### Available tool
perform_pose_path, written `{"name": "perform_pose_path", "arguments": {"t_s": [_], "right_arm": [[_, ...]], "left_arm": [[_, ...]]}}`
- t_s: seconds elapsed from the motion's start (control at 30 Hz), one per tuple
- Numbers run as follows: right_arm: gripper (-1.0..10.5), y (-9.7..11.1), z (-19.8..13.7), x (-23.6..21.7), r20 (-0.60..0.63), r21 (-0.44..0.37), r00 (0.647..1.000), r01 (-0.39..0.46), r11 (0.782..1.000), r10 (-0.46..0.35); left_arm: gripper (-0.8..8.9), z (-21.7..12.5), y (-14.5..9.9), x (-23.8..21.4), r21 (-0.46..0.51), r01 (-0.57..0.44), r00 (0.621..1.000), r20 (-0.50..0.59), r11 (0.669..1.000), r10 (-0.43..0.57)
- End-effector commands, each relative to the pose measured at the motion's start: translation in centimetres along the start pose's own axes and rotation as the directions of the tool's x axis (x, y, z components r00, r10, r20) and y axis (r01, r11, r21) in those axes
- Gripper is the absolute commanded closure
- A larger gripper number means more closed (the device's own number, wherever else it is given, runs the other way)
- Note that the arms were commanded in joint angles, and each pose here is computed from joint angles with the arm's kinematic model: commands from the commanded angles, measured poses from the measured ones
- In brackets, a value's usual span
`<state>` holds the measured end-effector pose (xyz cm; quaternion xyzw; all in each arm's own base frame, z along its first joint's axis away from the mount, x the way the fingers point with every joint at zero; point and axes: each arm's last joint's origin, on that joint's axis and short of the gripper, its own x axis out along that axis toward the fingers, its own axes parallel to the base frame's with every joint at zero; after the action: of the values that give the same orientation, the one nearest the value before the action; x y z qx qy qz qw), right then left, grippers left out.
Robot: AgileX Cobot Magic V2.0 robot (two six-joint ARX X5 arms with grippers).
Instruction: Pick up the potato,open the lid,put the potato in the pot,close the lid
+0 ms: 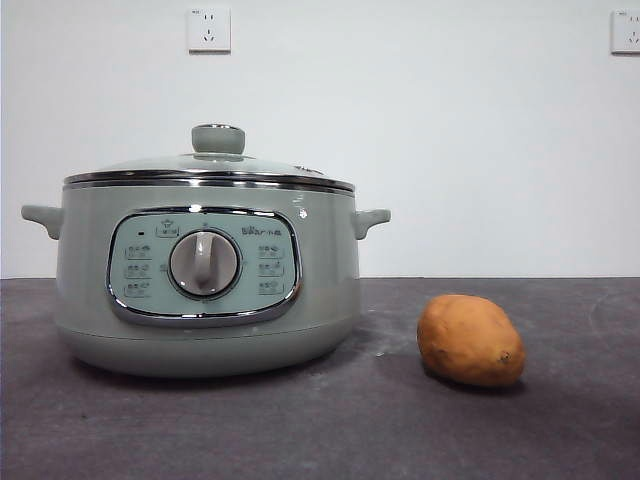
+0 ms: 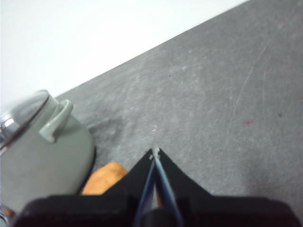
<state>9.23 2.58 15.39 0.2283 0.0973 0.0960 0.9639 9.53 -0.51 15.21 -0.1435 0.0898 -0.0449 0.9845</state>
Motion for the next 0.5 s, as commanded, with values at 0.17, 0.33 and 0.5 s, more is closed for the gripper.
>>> {"name": "perform_pose_path", "arguments": {"t_s": [0.17,0.33,0.5], "right_arm": [[9.5,-0.1,-0.2,0.1,-0.003,0.059,1.000,-0.003,0.998,0.003],[9.6,0.3,0.6,-0.3,-0.026,0.057,1.000,0.013,0.998,-0.011],[9.6,1.2,2.4,-0.9,-0.037,0.055,0.999,0.018,0.998,-0.016]], "left_arm": [[8.18,-0.3,0.0,0.1,-0.140,0.054,0.998,-0.016,0.989,-0.056],[8.20,0.7,-0.6,-0.3,-0.134,0.129,0.991,-0.005,0.982,-0.131],[8.20,3.2,-1.5,-1.6,-0.129,0.129,0.991,-0.003,0.983,-0.131]]}}
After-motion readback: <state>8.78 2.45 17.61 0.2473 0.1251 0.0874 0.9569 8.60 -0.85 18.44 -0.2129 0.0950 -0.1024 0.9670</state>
